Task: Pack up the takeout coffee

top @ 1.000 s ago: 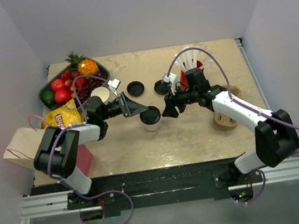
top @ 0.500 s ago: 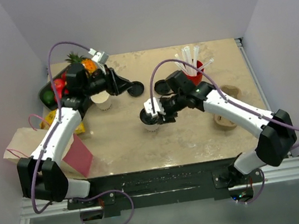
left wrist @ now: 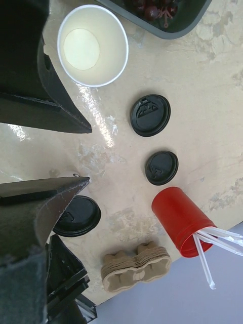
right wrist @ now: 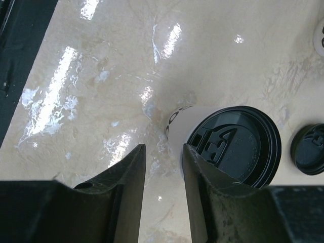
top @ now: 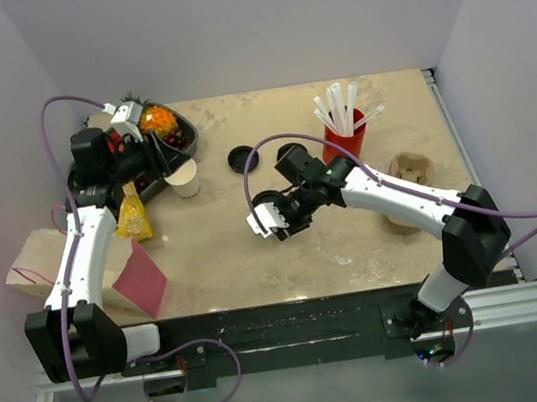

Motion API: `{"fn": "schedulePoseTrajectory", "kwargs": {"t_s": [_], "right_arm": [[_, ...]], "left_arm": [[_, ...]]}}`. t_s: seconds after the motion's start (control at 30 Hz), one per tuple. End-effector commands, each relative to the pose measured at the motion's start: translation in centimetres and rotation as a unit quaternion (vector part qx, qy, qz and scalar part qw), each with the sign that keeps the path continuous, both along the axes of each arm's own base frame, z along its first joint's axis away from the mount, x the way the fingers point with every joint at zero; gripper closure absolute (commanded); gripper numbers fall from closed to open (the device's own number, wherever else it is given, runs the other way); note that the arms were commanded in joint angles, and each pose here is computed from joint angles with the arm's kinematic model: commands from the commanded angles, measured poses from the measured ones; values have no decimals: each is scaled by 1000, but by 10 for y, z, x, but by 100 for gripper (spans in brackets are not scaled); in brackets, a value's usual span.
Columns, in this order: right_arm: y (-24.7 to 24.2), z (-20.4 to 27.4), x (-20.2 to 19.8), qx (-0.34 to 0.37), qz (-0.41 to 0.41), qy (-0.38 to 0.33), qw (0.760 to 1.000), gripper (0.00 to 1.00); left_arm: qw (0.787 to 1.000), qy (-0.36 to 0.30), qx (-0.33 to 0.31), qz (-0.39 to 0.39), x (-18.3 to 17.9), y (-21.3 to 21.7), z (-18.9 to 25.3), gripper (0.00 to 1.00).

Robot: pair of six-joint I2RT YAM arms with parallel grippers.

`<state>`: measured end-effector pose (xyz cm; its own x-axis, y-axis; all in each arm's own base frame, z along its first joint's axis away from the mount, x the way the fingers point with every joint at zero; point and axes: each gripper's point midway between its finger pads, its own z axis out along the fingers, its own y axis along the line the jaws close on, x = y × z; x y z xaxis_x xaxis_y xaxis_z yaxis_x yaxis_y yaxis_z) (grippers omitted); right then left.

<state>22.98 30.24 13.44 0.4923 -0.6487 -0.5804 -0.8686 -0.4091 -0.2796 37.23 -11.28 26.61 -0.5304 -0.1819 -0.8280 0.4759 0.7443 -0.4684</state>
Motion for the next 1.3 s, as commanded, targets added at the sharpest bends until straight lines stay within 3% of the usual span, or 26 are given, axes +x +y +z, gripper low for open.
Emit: {"fn": "schedulePoseTrajectory", "kwargs": {"t_s": [0.0, 0.4, 1.27], "right_arm": [[11, 21, 14, 25, -26, -21, 999, 62], [15, 13, 25, 21, -73, -6, 997, 66], [18, 18, 30, 22, -106, 7, 994, 98]], "left_arm": [[1000, -16, -11, -5, -9, 0, 11, 55], [999, -11, -32, -14, -5, -4, 12, 55], [999, -11, -44, -16, -8, -5, 10, 55]]}}
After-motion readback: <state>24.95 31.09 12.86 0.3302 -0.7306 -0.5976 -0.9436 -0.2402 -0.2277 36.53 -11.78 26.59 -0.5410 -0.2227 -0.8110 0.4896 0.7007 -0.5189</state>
